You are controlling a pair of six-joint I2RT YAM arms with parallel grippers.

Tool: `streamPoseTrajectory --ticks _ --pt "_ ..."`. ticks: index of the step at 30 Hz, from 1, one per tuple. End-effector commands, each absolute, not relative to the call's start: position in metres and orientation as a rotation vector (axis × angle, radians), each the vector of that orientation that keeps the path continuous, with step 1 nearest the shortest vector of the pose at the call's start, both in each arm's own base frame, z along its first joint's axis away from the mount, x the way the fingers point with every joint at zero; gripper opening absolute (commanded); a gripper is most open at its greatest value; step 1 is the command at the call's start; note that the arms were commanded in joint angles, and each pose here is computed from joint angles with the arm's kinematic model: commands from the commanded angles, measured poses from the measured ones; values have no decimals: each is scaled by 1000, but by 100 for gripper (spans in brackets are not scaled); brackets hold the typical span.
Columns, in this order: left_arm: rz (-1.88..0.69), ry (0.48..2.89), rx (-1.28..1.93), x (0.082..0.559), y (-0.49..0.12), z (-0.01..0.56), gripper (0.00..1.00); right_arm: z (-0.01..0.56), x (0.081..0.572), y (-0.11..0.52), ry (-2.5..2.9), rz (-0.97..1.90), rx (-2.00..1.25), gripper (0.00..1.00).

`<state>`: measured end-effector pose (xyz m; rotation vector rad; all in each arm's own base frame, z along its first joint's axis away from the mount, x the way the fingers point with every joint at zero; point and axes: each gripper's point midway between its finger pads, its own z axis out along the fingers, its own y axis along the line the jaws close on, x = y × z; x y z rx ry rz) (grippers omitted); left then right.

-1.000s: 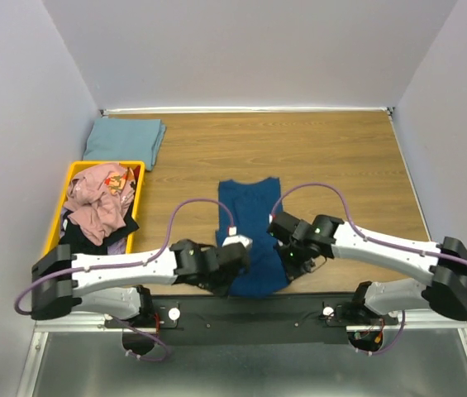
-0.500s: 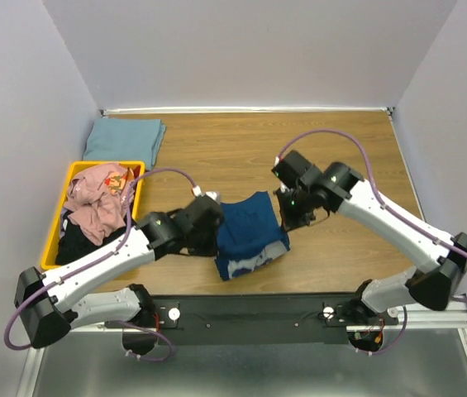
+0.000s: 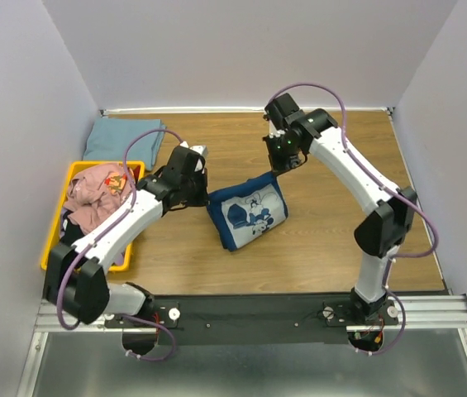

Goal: Fold and stack the t-shirts
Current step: Fold the tshirt

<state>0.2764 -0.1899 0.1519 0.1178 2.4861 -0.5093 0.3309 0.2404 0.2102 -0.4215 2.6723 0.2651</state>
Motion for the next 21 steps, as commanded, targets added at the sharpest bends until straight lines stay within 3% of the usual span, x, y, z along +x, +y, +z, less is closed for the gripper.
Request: streamPoseTrajectory --ticks 1,9,21 --pt "-566 2434 228 305 -201 147 0 168 354 236 2737 242 -474 1" --pt "-557 2561 181 308 -197 80 0 93 380 233 2773 211 -464 1" --pt "-548 2572 62 306 -192 58 0 67 408 241 2707 206 -448 1"
